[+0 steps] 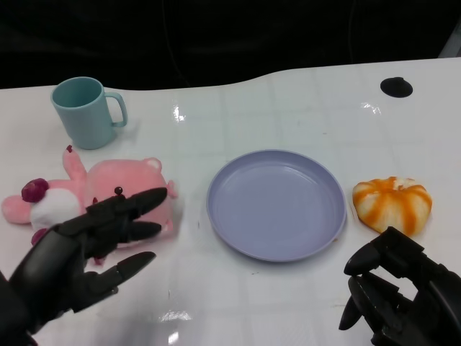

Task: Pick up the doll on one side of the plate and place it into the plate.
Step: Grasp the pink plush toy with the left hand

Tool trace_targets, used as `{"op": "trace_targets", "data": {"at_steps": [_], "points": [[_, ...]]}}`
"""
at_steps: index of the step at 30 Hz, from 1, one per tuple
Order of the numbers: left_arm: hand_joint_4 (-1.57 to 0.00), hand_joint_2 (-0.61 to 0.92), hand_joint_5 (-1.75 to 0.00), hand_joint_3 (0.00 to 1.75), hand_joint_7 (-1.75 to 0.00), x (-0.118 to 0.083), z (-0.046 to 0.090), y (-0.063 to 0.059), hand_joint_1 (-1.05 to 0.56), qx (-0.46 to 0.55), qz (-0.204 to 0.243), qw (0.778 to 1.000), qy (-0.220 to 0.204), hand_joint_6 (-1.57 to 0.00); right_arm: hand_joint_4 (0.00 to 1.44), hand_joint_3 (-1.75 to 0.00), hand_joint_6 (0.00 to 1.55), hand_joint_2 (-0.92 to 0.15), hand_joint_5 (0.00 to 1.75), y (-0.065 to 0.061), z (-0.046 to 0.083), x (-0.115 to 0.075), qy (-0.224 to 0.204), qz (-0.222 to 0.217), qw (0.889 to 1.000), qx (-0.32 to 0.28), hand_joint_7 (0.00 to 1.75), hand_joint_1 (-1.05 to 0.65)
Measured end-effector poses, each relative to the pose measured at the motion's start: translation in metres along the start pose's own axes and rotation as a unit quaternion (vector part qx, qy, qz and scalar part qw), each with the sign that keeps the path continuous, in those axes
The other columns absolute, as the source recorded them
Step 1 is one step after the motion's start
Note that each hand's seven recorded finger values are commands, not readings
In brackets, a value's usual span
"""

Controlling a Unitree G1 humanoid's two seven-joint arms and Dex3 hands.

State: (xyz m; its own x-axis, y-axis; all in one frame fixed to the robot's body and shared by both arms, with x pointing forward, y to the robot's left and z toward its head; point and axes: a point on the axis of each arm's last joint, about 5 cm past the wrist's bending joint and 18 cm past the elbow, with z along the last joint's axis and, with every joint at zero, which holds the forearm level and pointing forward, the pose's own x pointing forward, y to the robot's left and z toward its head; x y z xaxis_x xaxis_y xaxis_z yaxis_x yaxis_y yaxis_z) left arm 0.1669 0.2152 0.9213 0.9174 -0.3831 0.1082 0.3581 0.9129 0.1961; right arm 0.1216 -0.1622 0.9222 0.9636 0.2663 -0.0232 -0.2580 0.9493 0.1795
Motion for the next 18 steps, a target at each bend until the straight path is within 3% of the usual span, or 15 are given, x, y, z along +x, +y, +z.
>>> {"op": "trace_targets", "data": {"at_steps": [11, 18], "points": [[0.00, 0.92, -0.36, 0.05, 0.00, 0.000, 0.014, 0.012, -0.69, 0.121, 0.003, 0.993, -0.012, -0.22, 0.52, -0.67, 0.36, -0.90, 1.75, 0.000, 0.000, 0.000, 0.000, -0.001, 1.000, 0.000, 1.66, -0.31], [-0.01, 0.92, -0.32, 0.05, -0.01, 0.000, 0.028, 0.024, -0.69, 0.241, 0.032, 0.970, 0.000, -0.20, 0.52, -0.67, 0.37, -0.90, 1.75, 0.001, 0.000, 0.000, 0.000, 0.000, 1.000, 0.000, 1.66, -0.31]]}}
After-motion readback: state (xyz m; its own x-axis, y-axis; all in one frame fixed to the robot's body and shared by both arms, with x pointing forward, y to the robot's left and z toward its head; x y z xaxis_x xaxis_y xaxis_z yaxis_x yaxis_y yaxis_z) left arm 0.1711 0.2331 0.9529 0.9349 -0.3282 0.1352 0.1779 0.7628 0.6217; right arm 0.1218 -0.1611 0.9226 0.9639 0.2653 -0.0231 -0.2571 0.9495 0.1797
